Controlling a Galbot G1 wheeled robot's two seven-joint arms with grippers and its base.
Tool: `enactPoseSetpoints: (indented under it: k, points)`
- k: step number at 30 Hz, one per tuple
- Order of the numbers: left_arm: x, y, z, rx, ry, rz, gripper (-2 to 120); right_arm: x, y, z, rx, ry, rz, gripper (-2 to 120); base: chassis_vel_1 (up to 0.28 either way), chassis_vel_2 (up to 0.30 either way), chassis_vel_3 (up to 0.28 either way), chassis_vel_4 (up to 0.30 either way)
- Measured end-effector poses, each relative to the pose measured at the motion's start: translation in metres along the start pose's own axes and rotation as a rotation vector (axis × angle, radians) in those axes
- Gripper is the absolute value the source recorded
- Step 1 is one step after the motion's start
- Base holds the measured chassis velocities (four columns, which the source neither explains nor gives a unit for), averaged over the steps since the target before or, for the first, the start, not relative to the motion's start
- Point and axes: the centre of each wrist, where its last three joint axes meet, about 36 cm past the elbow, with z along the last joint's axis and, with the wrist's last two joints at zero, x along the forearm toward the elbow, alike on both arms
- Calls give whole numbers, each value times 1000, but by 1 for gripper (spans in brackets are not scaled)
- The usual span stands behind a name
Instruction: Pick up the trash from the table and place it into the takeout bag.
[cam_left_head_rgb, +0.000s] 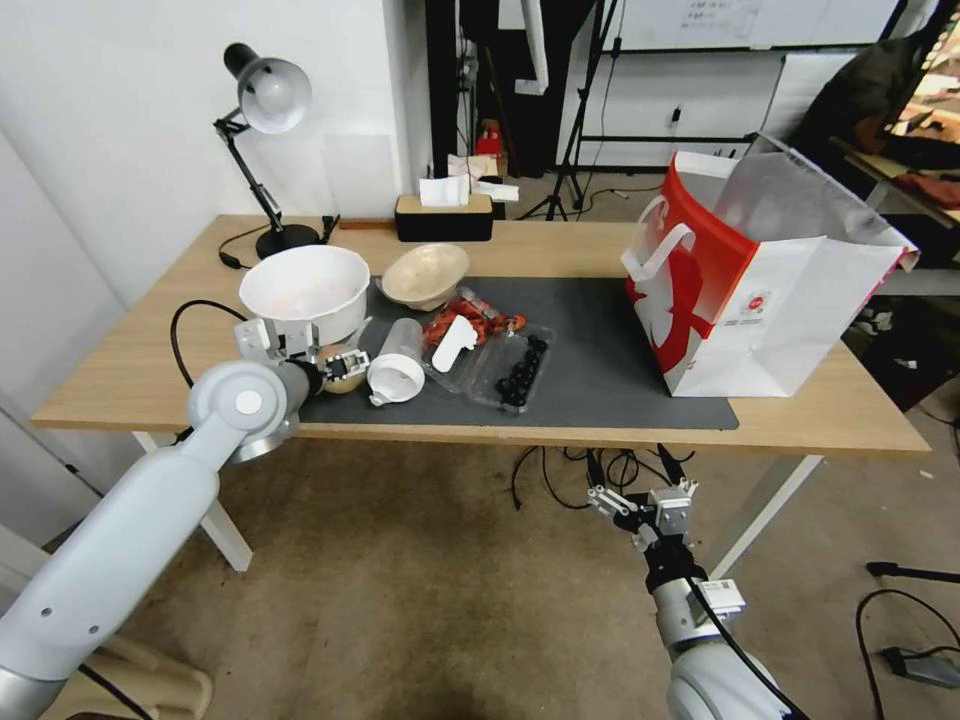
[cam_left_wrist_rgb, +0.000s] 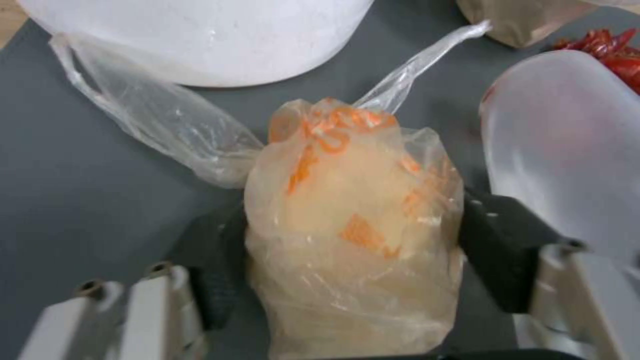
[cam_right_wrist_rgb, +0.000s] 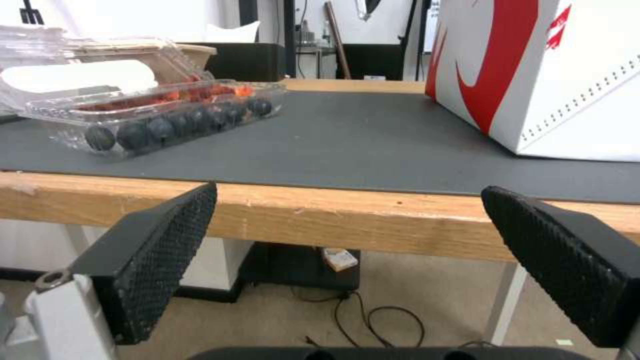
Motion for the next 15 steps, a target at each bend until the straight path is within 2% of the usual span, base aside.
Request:
enactPoseSetpoints:
  k: [3, 4, 7, 8, 11, 13, 15]
  points:
    - [0, 0, -1, 0, -6, -1, 55, 0, 0, 1, 0, 1, 2, 100, 0, 0, 0, 0]
    - [0, 0, -1, 0, -6, -1, 55, 0, 0, 1, 0, 1, 2, 100, 0, 0, 0, 0]
    - [1, 0, -1, 0, -13, -4, 40, -1, 0, 1, -1, 0, 3, 100, 0, 0, 0, 0]
    - [1, 0, -1, 0, -13, -4, 40, -1, 0, 1, -1, 0, 3, 100, 0, 0, 0, 0]
    - [6, -1, -2, -5, -28, -1, 24, -1, 0, 1, -2, 0, 3, 100, 0, 0, 0, 0]
    - [7, -1, -2, -6, -31, 0, 23, -1, 1, 1, -2, -1, 3, 100, 0, 0, 0, 0]
    - [12, -2, -2, -9, -45, 4, 14, -1, 1, 1, -3, -1, 3, 100, 0, 0, 0, 0]
